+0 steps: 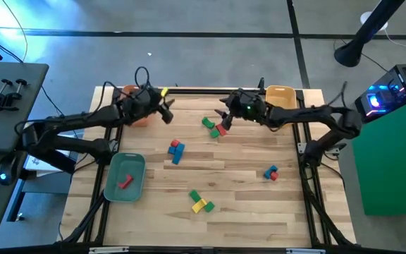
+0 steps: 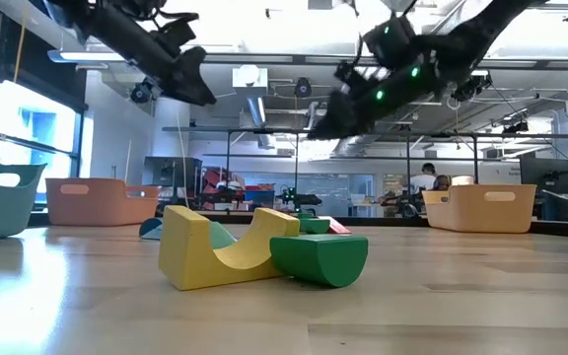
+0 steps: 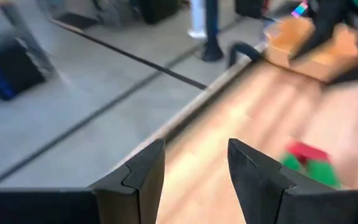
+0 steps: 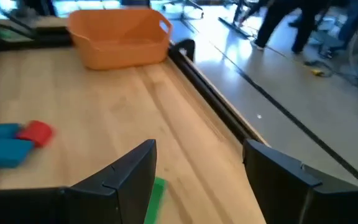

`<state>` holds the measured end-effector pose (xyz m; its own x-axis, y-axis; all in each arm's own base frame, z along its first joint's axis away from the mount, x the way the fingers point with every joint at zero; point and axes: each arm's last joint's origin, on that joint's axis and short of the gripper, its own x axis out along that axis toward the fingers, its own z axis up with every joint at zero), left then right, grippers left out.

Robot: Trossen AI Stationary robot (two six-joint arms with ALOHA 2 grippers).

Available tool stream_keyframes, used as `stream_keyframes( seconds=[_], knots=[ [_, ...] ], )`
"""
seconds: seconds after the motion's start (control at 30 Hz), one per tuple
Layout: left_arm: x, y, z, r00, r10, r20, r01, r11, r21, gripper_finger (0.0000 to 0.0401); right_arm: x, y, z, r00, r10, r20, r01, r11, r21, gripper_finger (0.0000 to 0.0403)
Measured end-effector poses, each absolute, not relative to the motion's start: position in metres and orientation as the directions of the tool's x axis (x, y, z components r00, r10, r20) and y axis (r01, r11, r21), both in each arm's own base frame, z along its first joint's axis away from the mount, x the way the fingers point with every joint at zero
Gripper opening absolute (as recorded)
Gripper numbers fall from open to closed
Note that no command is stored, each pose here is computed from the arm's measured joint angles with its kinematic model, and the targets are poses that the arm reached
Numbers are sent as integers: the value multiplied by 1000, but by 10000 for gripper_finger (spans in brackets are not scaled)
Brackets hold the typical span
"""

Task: Sort blocks by size
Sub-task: Put the blue half circle block into the orange bin

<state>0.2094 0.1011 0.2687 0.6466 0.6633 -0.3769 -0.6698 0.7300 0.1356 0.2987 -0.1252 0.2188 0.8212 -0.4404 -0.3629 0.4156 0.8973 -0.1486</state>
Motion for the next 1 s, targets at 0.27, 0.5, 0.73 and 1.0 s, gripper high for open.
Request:
stream_keyframes(
  seconds=[0.27, 0.5, 0.73, 1.0],
  knots=[
    [218, 76, 264, 699, 579, -419, -607, 791, 80, 161, 283, -121, 244, 788, -521, -329, 458, 852, -254, 236],
    [226, 56, 268, 782, 494, -379, -544, 839, -29, 161, 285, -120, 240, 822, -449, -351, 417, 894, -166, 236],
    [229, 27, 264, 818, 384, -429, -446, 894, -50, 161, 291, -105, 239, 871, -333, -361, 304, 943, -135, 236],
    [208, 3, 258, 624, 194, -757, -326, 945, -26, 161, 297, -89, 236, 884, -282, -373, 254, 959, -124, 236]
  ],
)
